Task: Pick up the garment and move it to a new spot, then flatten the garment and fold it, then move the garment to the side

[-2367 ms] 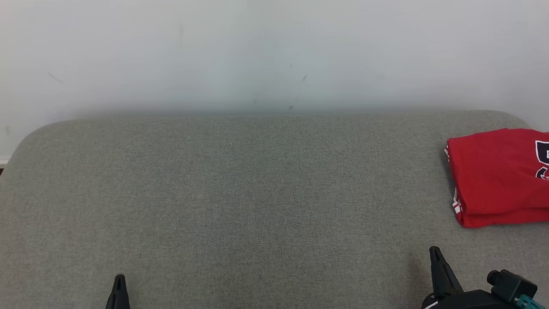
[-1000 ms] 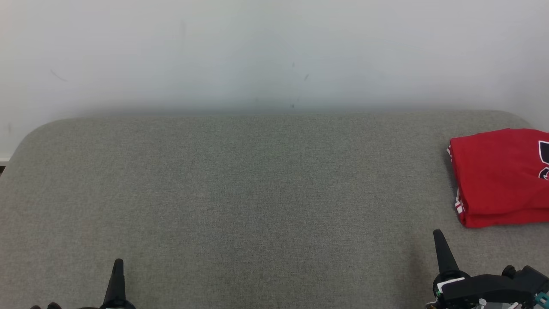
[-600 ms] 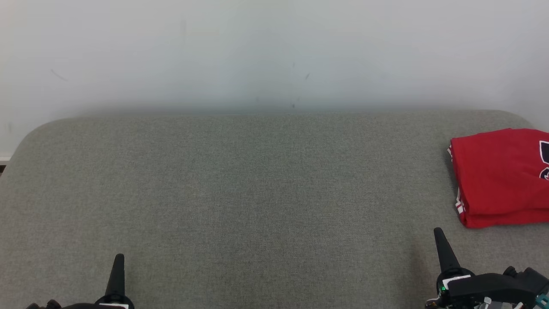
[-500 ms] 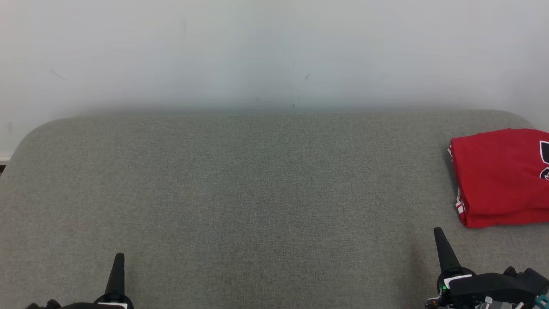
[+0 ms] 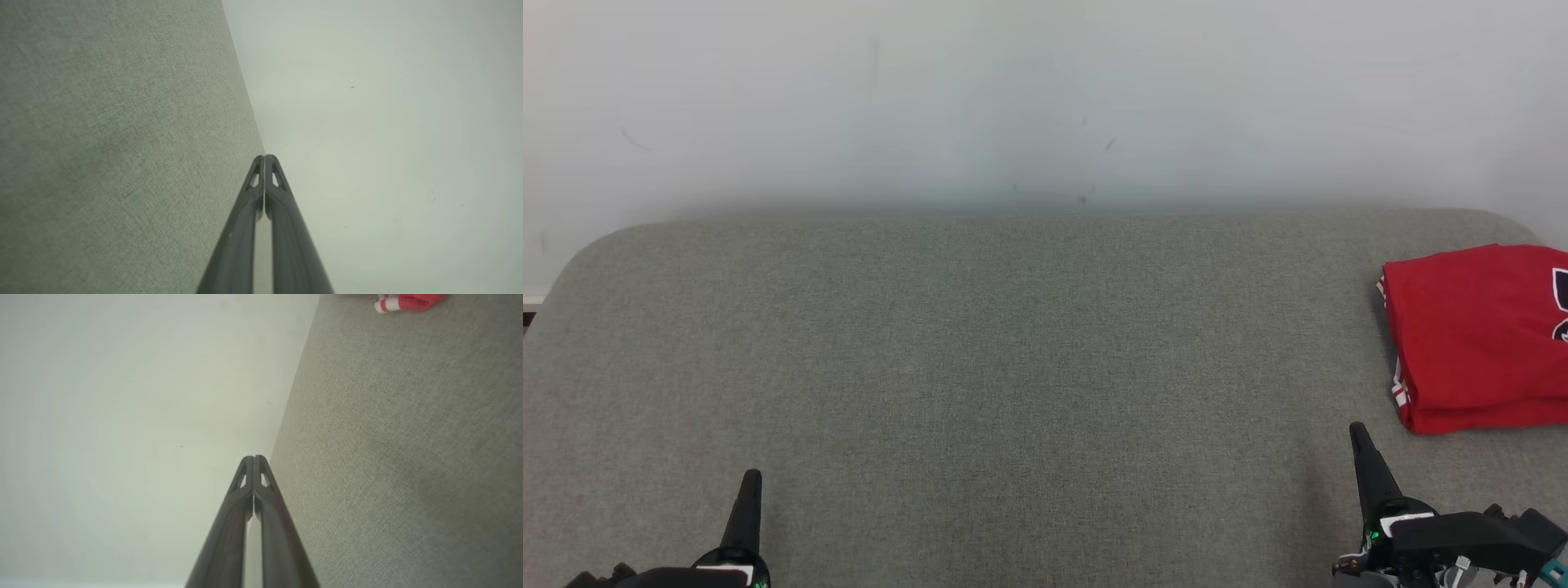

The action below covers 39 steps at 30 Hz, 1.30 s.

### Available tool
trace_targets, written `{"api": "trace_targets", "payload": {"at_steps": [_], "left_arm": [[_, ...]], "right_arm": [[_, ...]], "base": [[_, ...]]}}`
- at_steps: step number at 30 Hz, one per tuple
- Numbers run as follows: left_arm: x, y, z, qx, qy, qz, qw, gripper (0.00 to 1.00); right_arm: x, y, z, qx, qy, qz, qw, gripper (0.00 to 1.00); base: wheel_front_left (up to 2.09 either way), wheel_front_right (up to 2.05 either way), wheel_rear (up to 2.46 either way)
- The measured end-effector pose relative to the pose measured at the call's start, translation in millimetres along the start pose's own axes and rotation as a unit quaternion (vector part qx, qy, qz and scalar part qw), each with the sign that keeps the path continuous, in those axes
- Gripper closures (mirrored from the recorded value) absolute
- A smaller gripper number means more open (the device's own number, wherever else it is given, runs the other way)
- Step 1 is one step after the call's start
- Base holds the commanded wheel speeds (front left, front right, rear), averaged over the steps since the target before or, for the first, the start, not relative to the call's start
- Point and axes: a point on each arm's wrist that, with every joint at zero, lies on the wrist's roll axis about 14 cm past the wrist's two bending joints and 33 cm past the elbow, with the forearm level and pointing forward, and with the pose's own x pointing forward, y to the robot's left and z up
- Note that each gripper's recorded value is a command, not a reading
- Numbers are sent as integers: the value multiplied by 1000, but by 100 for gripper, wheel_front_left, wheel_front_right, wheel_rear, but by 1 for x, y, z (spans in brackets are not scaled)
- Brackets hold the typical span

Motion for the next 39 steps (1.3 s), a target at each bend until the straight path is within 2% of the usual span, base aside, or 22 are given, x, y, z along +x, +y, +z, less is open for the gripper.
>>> {"api": "trace_targets", "payload": {"at_steps": [31, 39], "left_arm": [[7, -18, 3, -106, 9, -34, 994, 100], [7, -18, 3, -111, 10, -35, 993, 100]], "right_arm": [[6, 11, 1, 111, 0, 19, 994, 100], [6, 11, 1, 118, 0, 19, 993, 100]], "base": [[0, 0, 0], [0, 0, 0]]}}
